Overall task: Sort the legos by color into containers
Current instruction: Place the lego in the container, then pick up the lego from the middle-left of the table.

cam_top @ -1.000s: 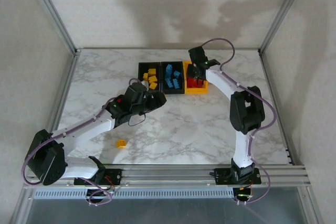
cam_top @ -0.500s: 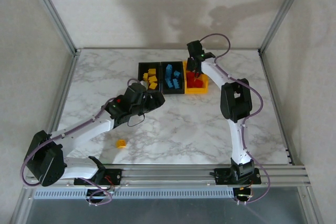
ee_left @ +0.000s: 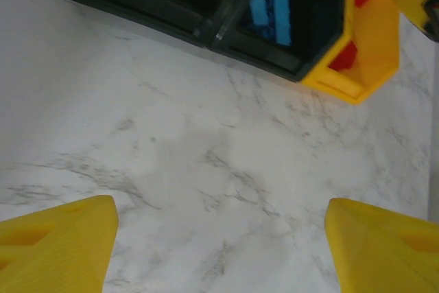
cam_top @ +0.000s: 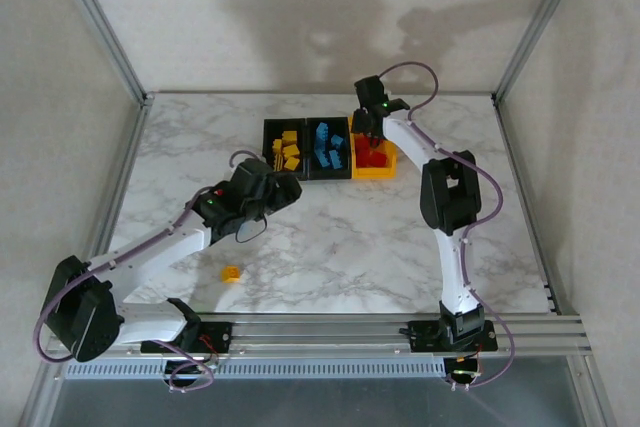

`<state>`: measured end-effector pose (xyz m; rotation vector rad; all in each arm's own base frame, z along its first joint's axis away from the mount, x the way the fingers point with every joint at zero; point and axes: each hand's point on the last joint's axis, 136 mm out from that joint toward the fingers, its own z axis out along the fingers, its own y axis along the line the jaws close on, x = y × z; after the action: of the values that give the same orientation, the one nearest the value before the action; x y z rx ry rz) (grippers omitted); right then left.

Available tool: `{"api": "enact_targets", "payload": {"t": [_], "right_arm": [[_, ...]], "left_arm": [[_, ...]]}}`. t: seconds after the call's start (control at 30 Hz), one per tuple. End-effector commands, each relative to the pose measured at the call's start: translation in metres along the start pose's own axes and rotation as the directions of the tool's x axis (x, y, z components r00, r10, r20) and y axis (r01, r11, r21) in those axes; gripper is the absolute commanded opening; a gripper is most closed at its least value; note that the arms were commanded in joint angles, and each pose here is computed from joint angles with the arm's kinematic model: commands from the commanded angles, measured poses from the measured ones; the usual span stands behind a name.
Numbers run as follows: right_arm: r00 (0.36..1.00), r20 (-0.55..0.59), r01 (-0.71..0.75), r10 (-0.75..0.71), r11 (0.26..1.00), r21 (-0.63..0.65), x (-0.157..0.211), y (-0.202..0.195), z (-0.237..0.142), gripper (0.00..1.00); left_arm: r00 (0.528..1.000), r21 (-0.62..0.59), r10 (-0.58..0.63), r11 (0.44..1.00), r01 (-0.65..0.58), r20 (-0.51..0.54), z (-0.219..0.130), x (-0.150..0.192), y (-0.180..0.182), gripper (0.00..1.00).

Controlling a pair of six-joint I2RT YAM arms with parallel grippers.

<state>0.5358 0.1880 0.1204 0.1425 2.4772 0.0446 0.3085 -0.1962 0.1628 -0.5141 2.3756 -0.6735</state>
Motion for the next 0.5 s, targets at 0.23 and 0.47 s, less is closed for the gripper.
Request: {"api": "enact_targets", "payload": {"t": [0.23, 0.47], "right_arm": [[0.977, 0.209, 0.115, -0.044, 0.934, -0.339, 0.003, 0.044, -0.158, 0.64], [0.956, 0.248, 0.272, -0.157, 0.791, -0.549, 0.079, 0.069, -0.222, 0.64]], "left_arm": [[0.993, -0.322, 0.049, 0.947, -0.012, 0.106, -0.008, -0.060, 0.078, 0.80], [0.994, -0.487, 0.098, 0.871, -0.067, 0.039, 0.016, -0.079, 0.120, 0.78]]}}
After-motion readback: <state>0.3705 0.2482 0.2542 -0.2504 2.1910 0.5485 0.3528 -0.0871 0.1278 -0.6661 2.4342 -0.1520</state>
